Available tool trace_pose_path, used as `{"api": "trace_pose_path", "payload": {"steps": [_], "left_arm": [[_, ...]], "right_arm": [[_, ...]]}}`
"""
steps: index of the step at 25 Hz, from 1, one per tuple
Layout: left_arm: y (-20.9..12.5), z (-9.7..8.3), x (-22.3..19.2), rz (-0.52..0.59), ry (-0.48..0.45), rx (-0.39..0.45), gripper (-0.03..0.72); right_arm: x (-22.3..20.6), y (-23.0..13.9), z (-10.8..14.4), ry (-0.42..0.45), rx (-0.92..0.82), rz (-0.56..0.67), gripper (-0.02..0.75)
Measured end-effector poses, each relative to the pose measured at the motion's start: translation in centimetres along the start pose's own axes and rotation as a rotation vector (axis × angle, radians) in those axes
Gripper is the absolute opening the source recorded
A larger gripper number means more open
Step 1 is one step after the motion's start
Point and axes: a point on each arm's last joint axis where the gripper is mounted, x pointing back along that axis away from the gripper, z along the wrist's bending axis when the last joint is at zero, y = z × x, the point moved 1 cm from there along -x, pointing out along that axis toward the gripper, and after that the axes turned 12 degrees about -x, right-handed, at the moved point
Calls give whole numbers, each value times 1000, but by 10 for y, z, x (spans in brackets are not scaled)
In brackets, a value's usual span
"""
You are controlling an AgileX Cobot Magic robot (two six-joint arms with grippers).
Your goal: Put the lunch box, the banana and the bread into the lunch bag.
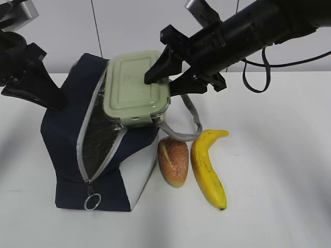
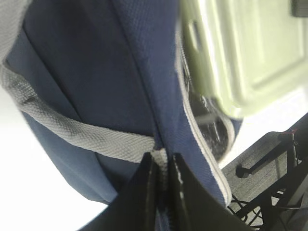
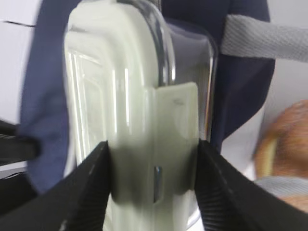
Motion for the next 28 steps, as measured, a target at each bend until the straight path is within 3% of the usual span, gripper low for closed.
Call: {"api": "trace_pose_path", "payload": {"steps": [8,17,28], "left_arm": [[0,-1,0,0,-6,2,15],[1,0,0,-5,-3,2,15],[-8,6,1,82,56,-36,15]], "right_arm": [[-19,5,-4,-47,14,-23,391],[-90,-1,13,-25,86,81,391],[-147,4,-35,-78,7,172,391]]}}
